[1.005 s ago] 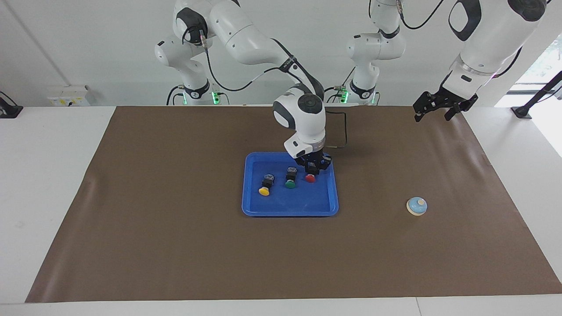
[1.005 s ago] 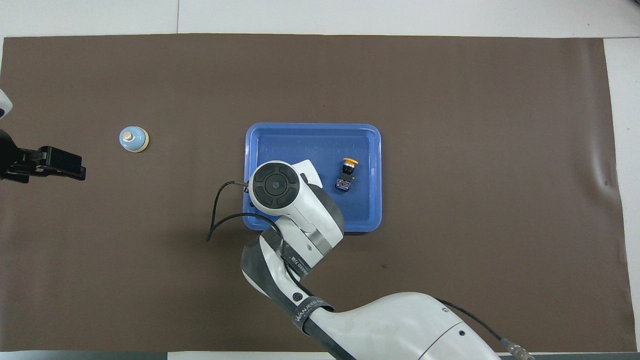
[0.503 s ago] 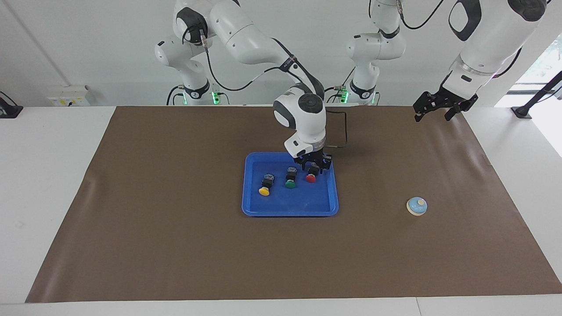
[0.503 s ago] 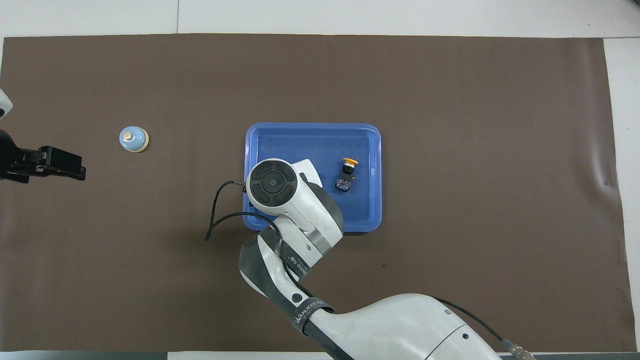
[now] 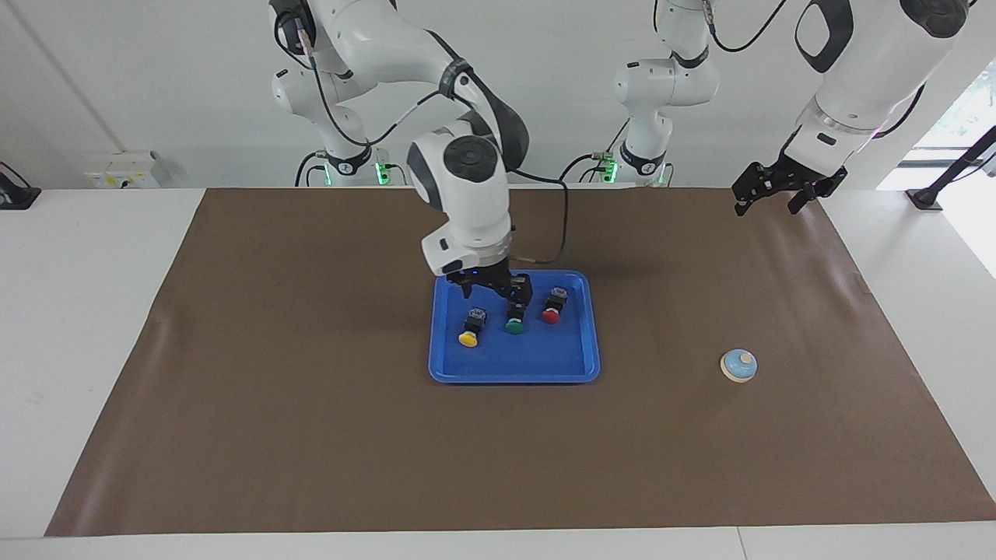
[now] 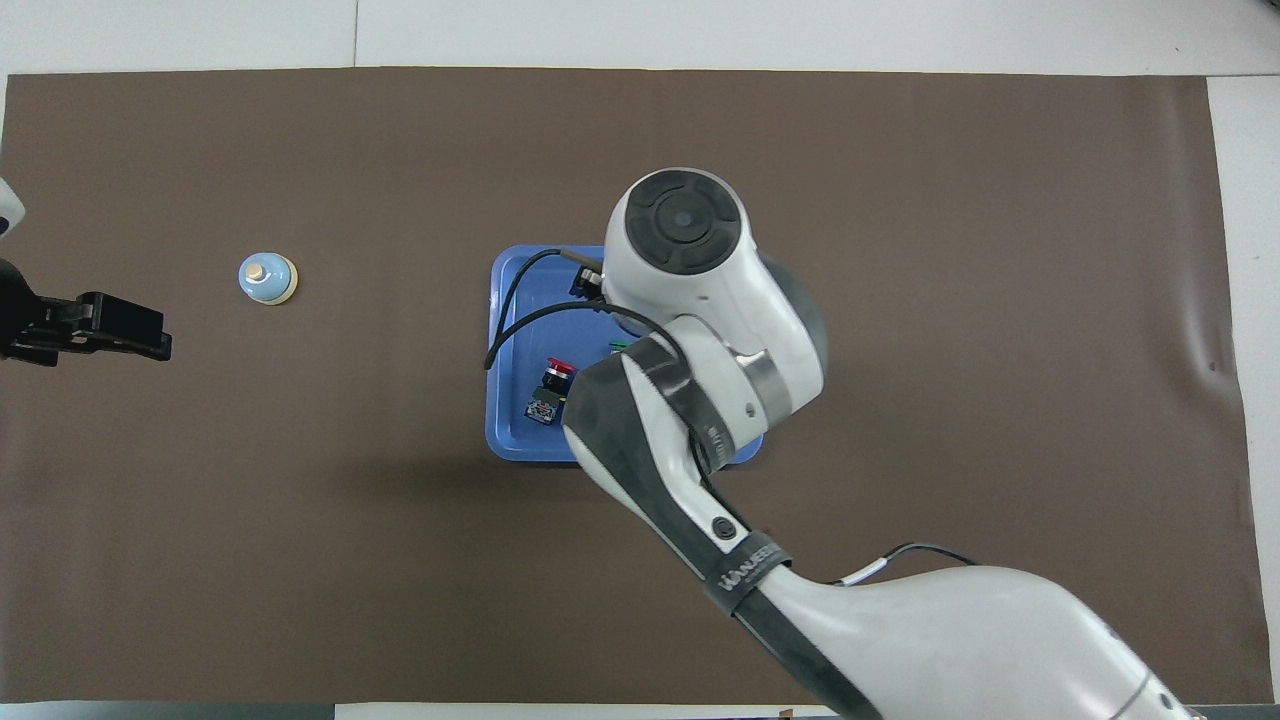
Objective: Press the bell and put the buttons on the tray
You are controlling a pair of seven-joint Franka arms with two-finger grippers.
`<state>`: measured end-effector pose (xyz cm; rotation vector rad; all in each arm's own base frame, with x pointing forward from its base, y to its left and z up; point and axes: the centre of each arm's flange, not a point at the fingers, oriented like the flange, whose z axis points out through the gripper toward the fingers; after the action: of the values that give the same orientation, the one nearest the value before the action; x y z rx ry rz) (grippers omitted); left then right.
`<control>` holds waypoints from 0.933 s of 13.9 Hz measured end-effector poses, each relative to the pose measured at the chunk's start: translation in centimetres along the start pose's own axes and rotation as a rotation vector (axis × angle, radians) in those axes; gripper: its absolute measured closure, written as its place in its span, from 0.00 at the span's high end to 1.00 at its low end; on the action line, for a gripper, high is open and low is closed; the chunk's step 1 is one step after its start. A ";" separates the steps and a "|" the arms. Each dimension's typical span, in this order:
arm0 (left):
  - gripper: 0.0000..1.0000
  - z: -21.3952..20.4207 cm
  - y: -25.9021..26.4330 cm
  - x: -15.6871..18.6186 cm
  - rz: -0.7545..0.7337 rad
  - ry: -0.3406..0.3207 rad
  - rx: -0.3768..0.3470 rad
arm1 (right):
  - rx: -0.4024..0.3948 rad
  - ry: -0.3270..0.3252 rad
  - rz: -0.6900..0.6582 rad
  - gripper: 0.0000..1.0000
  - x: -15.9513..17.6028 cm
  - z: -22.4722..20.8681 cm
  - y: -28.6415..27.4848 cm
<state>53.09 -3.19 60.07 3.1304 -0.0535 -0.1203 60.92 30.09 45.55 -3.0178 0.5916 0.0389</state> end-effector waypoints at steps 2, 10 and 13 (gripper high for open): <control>1.00 0.0 0.0 0.0 0.000 0.000 0.000 | -0.013 -0.015 -0.089 1.00 3.4 -3.5 5.5; 1.00 0.0 0.0 0.0 0.000 0.000 0.000 | -0.096 -0.042 -0.450 1.00 10.4 -10.8 22.8; 1.00 0.0 0.0 0.0 0.000 0.001 0.000 | -0.109 -0.058 -0.463 1.00 9.9 -14.4 27.8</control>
<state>53.08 -3.19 60.10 3.1304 -0.0534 -0.1195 59.77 -0.30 57.89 -3.1606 -0.1252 0.1372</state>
